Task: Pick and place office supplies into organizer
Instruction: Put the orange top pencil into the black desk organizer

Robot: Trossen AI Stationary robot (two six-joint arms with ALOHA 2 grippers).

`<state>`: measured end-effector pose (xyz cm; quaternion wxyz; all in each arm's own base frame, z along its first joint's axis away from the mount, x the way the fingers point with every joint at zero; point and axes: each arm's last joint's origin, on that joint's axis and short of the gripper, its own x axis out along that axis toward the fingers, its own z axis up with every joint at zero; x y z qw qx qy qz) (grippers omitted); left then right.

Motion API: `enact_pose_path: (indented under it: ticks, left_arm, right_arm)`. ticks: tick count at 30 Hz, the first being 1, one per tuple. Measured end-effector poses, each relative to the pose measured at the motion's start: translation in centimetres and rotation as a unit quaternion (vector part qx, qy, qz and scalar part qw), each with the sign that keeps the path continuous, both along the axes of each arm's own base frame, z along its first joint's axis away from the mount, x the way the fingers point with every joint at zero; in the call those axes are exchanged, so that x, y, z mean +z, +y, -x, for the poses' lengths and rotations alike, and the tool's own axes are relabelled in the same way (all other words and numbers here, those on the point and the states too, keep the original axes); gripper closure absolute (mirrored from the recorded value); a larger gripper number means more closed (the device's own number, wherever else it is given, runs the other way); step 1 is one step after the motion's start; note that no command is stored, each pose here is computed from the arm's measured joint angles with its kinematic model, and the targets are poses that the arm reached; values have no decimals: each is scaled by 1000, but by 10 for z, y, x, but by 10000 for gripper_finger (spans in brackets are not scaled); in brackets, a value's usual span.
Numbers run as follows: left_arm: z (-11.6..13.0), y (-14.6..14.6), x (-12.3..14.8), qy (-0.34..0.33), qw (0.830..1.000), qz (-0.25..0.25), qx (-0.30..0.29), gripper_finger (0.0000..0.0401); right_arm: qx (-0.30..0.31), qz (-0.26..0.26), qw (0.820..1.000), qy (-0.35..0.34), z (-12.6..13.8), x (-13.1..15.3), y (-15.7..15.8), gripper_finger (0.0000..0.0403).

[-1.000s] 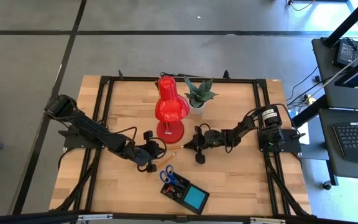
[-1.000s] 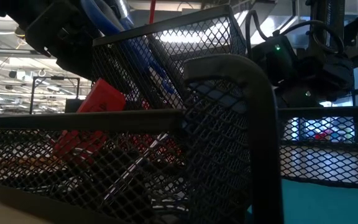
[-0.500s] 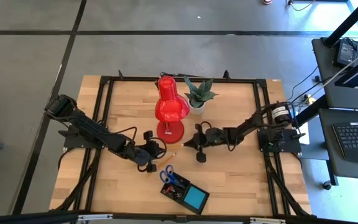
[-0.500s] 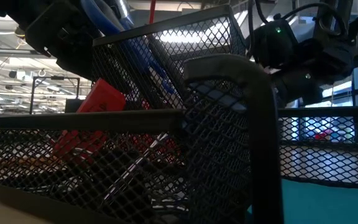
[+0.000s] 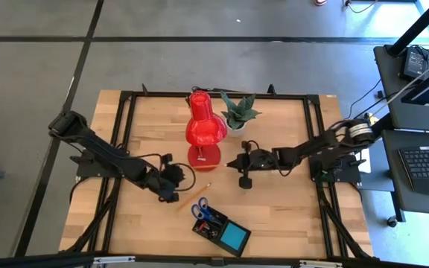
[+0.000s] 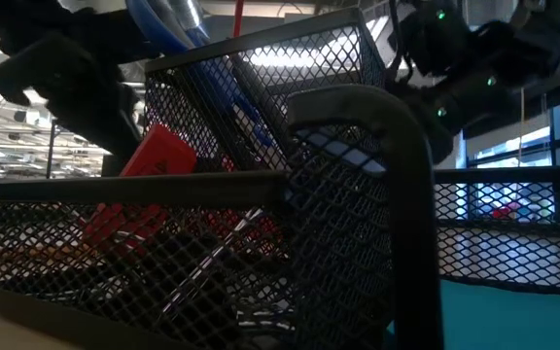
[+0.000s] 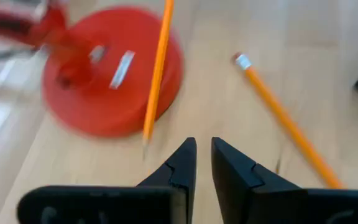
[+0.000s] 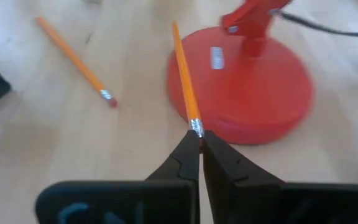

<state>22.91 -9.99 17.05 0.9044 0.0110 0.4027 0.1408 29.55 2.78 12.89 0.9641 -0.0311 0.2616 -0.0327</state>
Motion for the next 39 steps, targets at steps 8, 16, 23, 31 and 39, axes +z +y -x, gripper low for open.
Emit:
enact_pose_path:
  ticks: [8,16,23,31,39]
  left_arm:
    - [16,2,12,0,999,17,30,340]
    - [16,2,12,-1,999,18,30,339]
    - [16,2,13,-2,999,19,30,338]
    - [15,2,13,-3,999,20,31,340]
    - [15,2,13,-3,999,20,31,339]
  right_arm:
    - [4,18,1000,0,22,40,6,391]
    - [24,-1,1000,12,45,74,22,391]
    - [10,59,996,71,44,127,37,391]
    - [33,65,991,112,52,190,51,391]
    - [53,13,990,131,69,222,69,391]
